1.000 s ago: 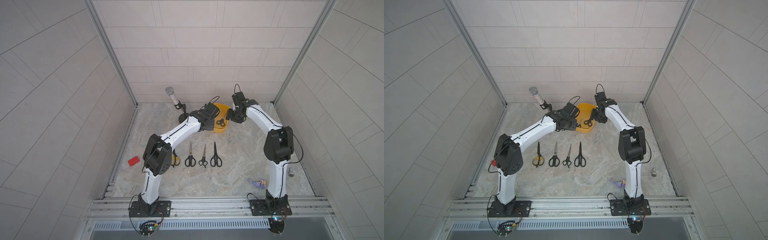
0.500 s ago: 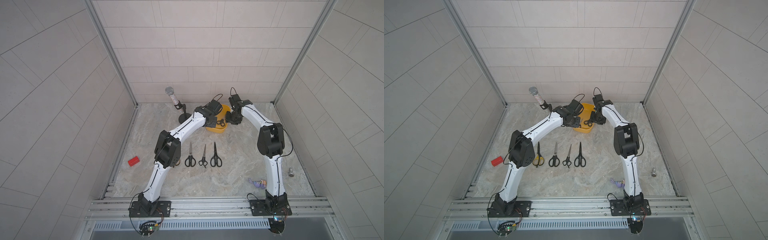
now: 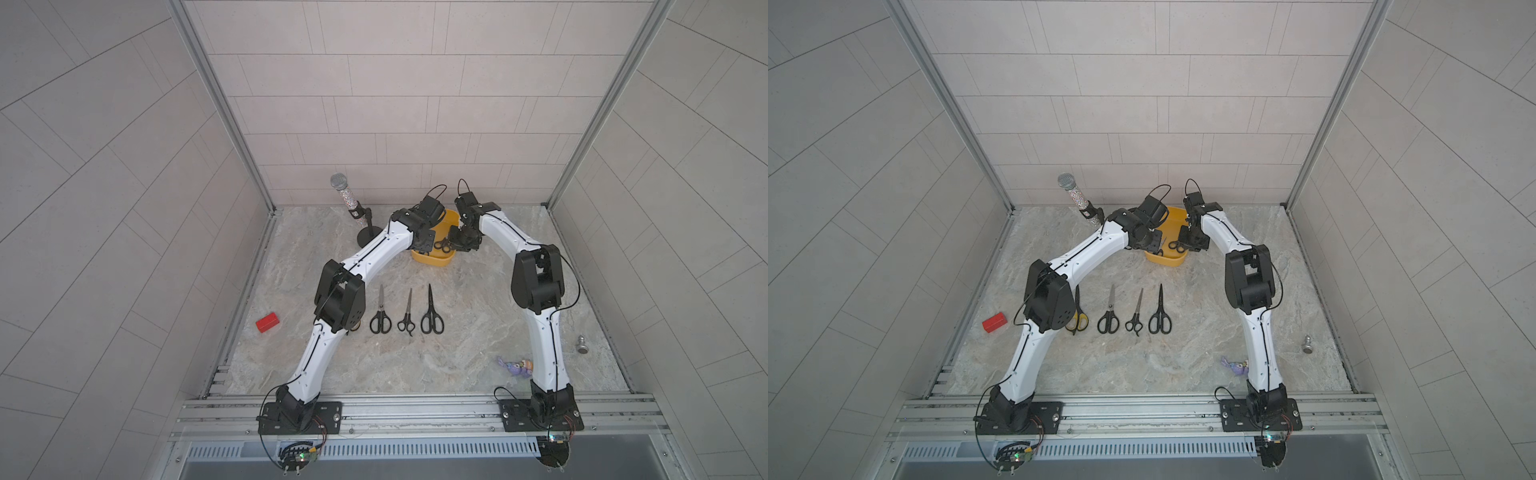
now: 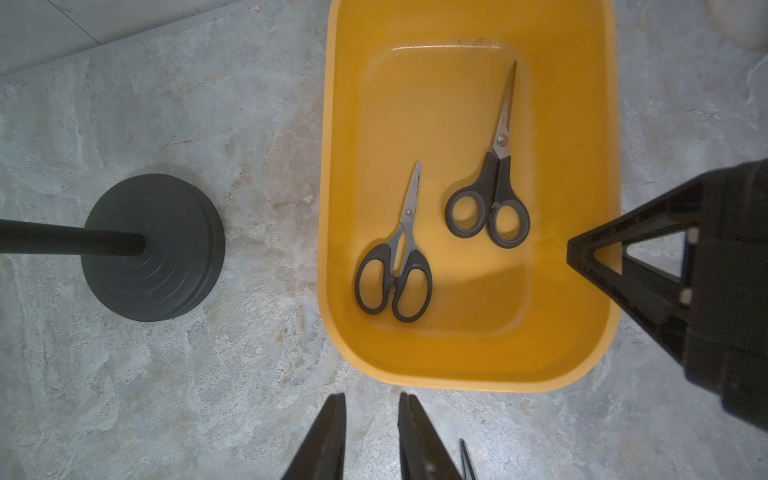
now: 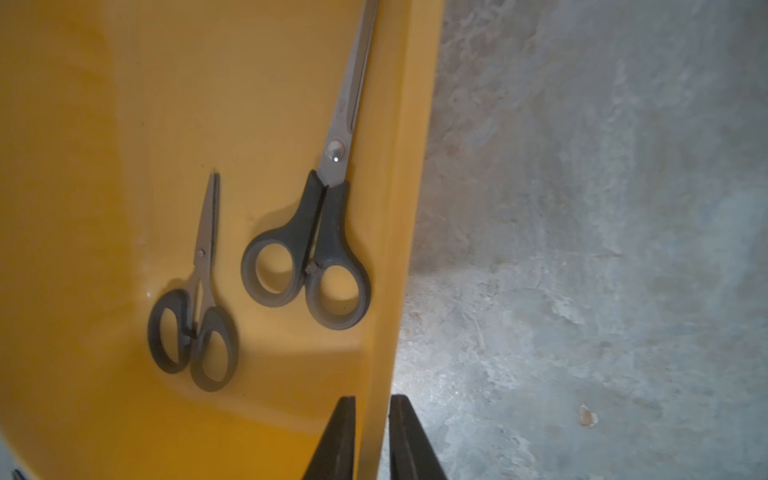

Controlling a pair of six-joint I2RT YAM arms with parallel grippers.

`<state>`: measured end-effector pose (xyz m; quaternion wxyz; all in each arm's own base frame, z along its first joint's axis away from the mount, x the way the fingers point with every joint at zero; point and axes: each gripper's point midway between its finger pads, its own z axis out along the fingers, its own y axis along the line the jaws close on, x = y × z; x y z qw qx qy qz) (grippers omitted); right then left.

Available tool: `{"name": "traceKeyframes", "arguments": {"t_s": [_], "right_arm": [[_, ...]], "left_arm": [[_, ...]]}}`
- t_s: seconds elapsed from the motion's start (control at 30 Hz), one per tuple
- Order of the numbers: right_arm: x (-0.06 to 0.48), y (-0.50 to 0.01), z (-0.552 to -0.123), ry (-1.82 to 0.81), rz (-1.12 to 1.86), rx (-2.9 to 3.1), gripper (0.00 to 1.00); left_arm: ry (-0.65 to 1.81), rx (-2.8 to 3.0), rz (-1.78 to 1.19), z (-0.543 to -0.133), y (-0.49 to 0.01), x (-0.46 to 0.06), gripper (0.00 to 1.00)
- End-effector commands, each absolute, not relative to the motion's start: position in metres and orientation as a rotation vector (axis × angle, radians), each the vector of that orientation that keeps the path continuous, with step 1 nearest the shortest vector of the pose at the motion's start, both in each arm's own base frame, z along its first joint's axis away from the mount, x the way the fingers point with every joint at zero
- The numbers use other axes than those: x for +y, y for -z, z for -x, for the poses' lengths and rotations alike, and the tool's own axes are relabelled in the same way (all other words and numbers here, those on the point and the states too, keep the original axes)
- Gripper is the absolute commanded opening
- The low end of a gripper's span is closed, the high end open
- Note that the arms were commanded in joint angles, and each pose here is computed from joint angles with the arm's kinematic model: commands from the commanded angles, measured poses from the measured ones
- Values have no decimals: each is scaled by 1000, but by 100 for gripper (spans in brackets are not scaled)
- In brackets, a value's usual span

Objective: Take the scissors out of the storage box
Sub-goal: Adjust the storage box at the center of the board.

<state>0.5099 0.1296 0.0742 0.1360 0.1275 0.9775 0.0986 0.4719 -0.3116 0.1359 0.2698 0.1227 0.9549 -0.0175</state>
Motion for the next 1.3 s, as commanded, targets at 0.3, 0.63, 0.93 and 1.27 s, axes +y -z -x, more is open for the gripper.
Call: {"name": "traceKeyframes", "arguments": {"t_s": [0.3, 0.63, 0.93, 1.27], "right_arm": [[131, -92, -506, -312, -331, 2727, 0], [141, -125, -511, -329, -221, 2566, 0], [157, -128, -507, -438, -216, 2574, 0], [173, -114, -507, -528, -237, 2595, 0]], "left_arm": [[121, 2627, -411, -470, -115, -326, 28], [228, 2617, -379, -476, -112, -344, 28], [283, 2628, -358, -485, -89, -355, 32], [265, 2591, -315, -505, -76, -356, 38]]}}
